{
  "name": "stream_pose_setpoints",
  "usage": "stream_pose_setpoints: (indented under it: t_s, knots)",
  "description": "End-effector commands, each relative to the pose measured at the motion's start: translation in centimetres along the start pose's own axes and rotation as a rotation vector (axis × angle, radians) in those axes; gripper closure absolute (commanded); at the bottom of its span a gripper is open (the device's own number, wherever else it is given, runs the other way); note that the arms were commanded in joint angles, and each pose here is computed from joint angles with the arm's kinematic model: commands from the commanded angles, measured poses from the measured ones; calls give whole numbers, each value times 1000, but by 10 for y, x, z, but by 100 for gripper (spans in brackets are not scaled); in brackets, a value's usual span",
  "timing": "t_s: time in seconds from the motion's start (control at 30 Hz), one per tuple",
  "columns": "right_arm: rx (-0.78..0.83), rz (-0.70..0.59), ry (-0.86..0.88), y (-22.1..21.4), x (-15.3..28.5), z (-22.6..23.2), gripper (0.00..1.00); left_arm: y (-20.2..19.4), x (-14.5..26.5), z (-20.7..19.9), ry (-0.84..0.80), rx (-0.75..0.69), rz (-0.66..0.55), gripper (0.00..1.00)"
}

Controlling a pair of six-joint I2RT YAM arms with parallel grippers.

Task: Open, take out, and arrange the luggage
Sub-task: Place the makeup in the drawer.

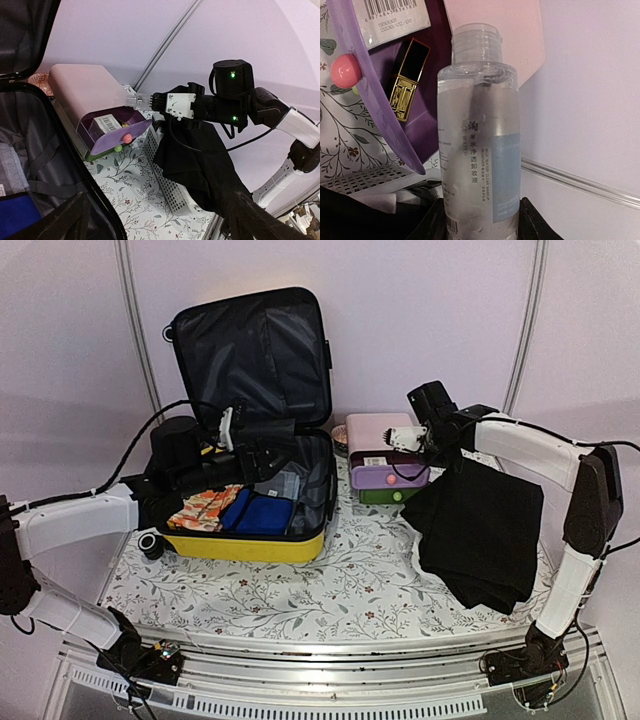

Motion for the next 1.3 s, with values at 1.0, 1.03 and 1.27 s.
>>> stream_pose_setpoints:
  t_s: [1.0, 1.03, 1.27]
  knots:
    - [275, -19, 48, 8, -43, 10, 70, 5, 10, 6, -5, 7, -27, 2]
    - [278, -23, 51, 9, -45, 10, 70, 5, 11, 6, -3, 9, -28, 2]
    - [275, -34, 48, 14, -50, 6, 59, 6, 14, 6, 2, 4, -36, 2]
Point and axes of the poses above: each gripper's point midway between its finger pads, its own x axis back along the fingers, its own z axis along the line the jaws close on, y = z × x, the point moved 6 cm from there along x, back along the fingers, and after that the axes turned 13 degrees about x, right-handed, at the moved point
